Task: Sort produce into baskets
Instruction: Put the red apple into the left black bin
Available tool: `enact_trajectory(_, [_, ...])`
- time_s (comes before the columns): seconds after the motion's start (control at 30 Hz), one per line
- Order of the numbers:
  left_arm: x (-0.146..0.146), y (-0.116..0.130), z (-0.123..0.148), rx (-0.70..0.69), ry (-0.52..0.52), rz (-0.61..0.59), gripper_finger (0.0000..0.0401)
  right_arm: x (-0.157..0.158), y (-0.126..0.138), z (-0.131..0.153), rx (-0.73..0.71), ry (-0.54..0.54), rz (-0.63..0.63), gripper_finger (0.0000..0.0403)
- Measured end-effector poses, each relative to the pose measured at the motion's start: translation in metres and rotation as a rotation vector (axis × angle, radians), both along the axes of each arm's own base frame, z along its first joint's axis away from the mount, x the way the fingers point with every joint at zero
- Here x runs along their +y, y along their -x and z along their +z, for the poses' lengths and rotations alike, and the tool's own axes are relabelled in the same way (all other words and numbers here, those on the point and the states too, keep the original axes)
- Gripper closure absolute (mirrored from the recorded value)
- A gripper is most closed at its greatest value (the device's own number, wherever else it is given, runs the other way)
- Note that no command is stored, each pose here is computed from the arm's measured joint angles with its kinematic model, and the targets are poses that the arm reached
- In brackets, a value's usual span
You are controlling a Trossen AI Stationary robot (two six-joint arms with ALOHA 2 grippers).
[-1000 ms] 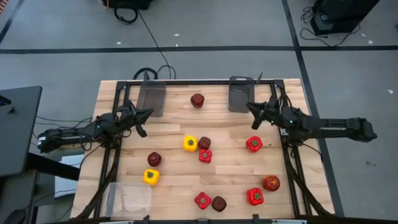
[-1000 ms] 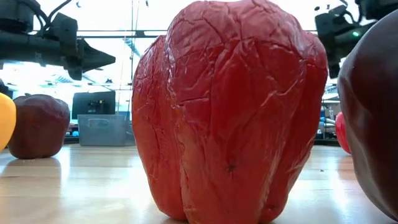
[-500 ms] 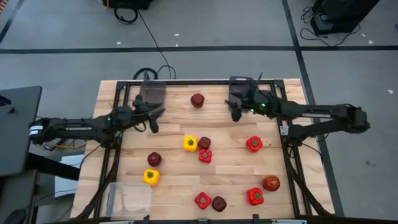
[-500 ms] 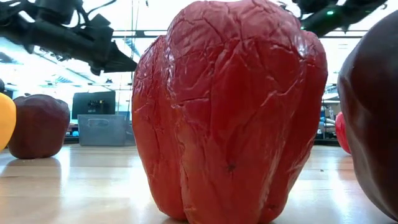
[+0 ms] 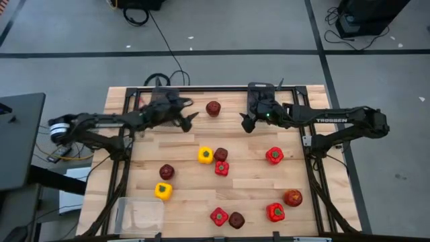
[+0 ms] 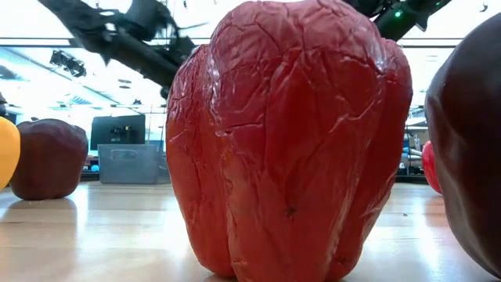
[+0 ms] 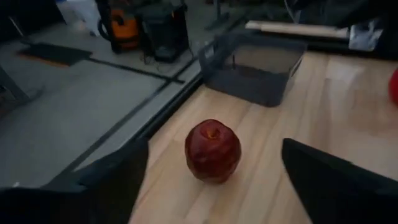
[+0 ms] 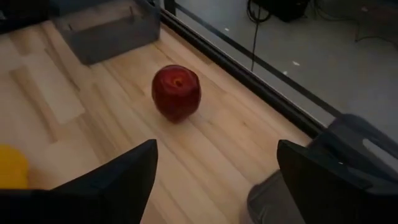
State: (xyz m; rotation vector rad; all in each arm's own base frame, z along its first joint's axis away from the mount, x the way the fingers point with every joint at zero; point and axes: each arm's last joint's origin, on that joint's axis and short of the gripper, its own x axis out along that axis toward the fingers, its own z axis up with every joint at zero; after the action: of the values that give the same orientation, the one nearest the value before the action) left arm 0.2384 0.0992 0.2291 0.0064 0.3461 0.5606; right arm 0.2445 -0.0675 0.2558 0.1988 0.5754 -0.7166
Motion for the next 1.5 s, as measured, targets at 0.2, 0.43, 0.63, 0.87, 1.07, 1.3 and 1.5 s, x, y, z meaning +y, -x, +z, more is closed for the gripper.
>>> enact_trajectory(0.2, [0.026, -0.039, -0.011, 0.070, 0.038, 0.000, 0.0022, 0.017, 0.004, 0.000, 0.001, -0.023, -0.014, 0.0067])
enact_trajectory(0.43, [0.051, -0.071, -0.027, 0.158, 0.083, 0.023, 0.0015, 0.029, 0.007, -0.006, 0.050, -0.076, 0.006, 0.0067])
enact_trajectory(0.63, [0.064, -0.094, -0.035, 0.276, 0.141, 0.007, 0.0005, 0.034, 0.007, -0.006, 0.053, -0.091, 0.031, 0.0067])
enact_trajectory(0.87, [0.079, -0.104, -0.026, 0.254, 0.155, 0.034, 0.0002, 0.034, 0.007, -0.006, 0.063, -0.081, 0.041, 0.0067])
enact_trajectory(1.07, [0.098, -0.109, -0.022, 0.296, 0.232, 0.034, 0.0001, 0.031, 0.007, -0.006, 0.061, -0.079, 0.026, 0.0067])
enact_trajectory(1.3, [0.100, -0.113, -0.034, 0.326, 0.302, -0.043, 0.0001, 0.031, 0.007, -0.006, 0.071, -0.070, 0.037, 0.0067])
enact_trajectory(1.5, [0.097, -0.111, -0.039, 0.384, 0.310, -0.105, 0.0001, 0.031, 0.007, -0.006, 0.069, -0.066, 0.041, 0.0067])
